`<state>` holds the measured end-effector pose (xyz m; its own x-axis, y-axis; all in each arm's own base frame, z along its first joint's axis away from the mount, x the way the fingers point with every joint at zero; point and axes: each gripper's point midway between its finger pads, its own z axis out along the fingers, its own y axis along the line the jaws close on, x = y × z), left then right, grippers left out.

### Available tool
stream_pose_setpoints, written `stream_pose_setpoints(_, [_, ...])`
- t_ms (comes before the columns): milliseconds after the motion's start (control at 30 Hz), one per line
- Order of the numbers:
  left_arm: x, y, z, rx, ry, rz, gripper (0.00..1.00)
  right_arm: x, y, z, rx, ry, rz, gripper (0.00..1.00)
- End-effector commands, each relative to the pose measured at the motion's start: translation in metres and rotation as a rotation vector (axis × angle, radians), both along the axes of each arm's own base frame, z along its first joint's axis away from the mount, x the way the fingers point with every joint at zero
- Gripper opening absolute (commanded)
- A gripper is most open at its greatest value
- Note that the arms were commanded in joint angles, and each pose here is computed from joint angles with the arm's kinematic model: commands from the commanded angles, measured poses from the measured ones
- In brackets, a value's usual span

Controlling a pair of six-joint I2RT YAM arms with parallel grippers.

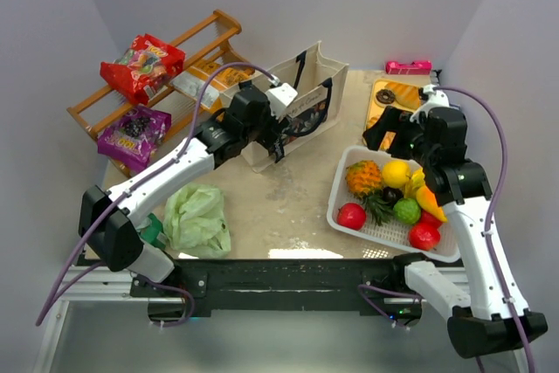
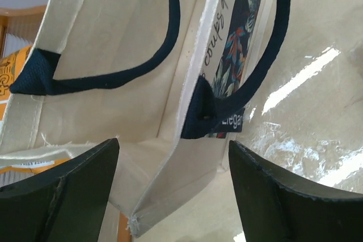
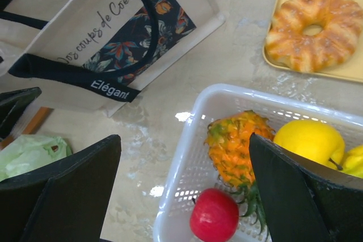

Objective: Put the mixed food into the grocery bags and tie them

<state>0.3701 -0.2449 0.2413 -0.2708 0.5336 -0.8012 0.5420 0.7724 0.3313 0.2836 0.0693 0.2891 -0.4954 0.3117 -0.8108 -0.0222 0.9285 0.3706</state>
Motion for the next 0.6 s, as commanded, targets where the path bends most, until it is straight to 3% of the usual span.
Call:
stream_pose_setpoints(0, [-0.006,0.005,-0.007,-0.002,0.028,0.021,0.60,0.014,0.024,0.001,0.090,-0.017,0.089,0.99])
stream_pose_setpoints(67, [-0.012,-0.004,-0.009,-0.039,0.065,-0.012,0.35,0.020,0.036,0.003,0.143,-0.029,0.131,0.99])
stream_pose_setpoints(100, [-0.014,-0.007,-0.008,-0.053,0.083,-0.020,0.14,0.024,0.041,-0.003,0.162,-0.013,0.149,0.99])
stream_pose_setpoints(200, [-0.027,-0.021,-0.001,-0.148,0.151,-0.049,0.00,0.033,0.056,0.004,0.241,-0.026,0.190,0.99])
stream_pose_setpoints(367, [-0.055,-0.054,0.010,-0.378,0.287,-0.122,0.00,0.051,0.079,0.022,0.318,-0.066,0.197,0.99])
stream_pose_setpoints(567, [-0.072,-0.084,0.025,-0.493,0.328,-0.186,0.00,0.074,0.098,0.013,0.312,-0.025,0.151,0.98])
